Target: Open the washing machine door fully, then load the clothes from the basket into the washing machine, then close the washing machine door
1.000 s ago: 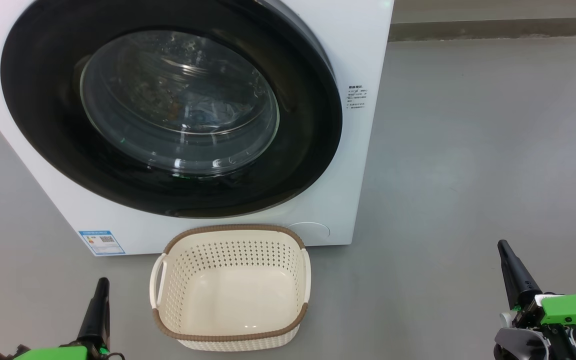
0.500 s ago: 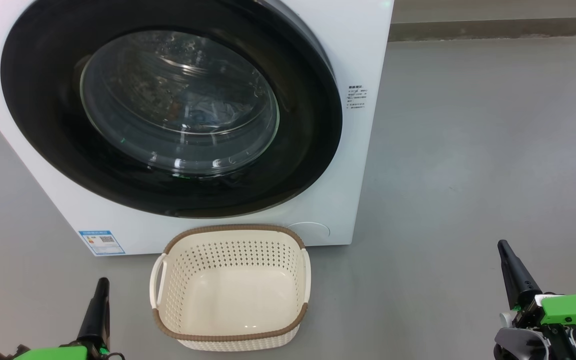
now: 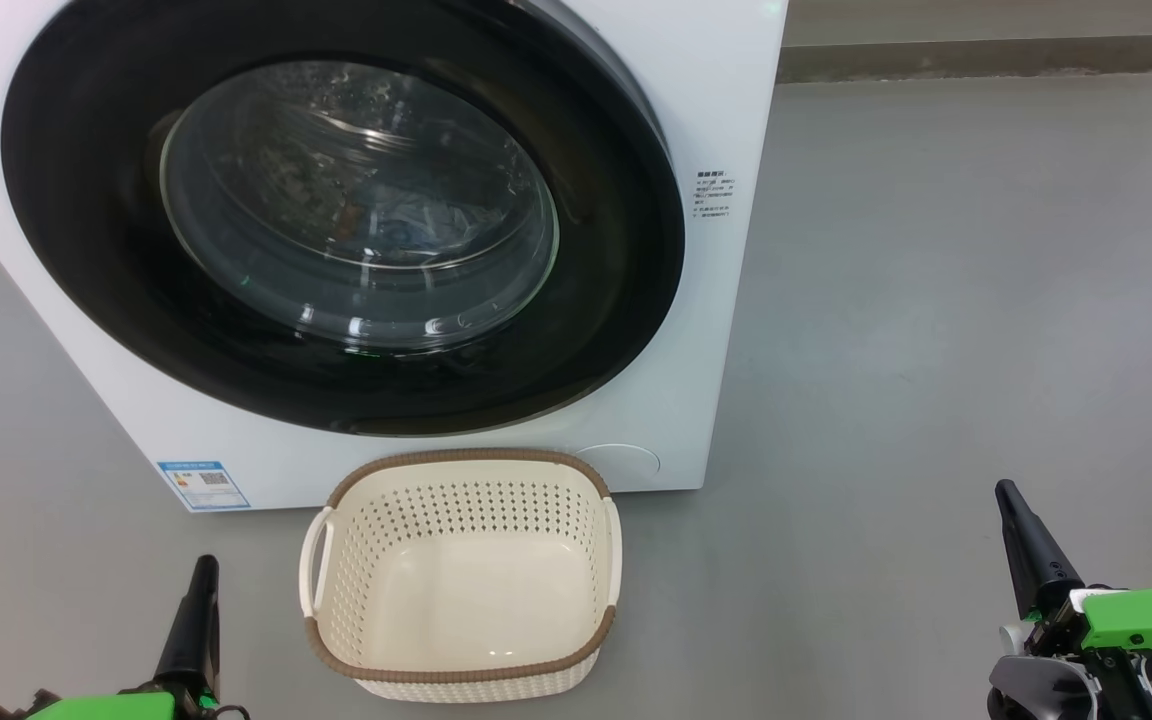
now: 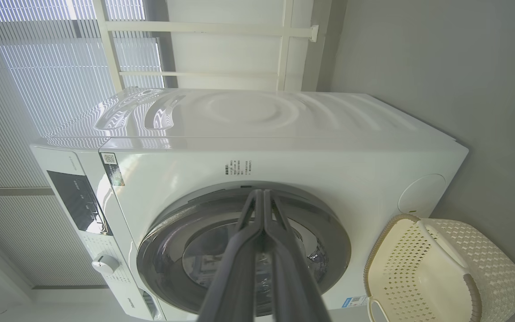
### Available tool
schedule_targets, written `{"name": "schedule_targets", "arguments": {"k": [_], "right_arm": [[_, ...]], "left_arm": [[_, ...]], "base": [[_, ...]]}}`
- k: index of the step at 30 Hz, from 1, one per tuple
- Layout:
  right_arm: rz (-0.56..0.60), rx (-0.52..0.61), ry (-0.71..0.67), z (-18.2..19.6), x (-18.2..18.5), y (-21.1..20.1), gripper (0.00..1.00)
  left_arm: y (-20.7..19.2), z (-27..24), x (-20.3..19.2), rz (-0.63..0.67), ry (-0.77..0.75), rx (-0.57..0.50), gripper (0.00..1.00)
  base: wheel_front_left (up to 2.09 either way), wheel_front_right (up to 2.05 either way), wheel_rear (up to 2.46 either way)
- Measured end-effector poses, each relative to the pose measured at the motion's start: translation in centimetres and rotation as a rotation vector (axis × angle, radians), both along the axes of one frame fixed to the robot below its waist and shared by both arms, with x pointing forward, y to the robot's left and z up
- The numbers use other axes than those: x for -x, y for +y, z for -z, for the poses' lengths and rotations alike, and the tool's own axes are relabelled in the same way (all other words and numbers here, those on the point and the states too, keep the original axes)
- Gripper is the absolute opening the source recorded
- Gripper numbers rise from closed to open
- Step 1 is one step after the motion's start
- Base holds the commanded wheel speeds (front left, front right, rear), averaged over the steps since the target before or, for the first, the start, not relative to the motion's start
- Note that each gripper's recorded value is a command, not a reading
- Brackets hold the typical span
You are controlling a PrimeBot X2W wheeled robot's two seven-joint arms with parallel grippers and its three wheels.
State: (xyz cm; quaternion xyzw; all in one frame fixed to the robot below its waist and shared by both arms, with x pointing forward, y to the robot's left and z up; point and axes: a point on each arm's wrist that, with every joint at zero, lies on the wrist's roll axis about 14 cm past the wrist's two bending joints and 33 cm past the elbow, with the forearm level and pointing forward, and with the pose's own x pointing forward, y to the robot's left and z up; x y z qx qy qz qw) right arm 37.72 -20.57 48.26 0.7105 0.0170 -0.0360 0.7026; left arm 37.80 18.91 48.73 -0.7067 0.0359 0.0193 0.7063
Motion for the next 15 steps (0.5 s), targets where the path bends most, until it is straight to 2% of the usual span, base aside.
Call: {"name": "schedule_targets", "arguments": {"k": [15], "right_arm": [[0.0, 0.0, 0.0, 0.0, 0.0, 0.0, 0.0]], "left_arm": [[0.0, 0.0, 0.0, 0.0, 0.0, 0.0, 0.0]], "base": [[0.0, 0.0, 0.0]]}}
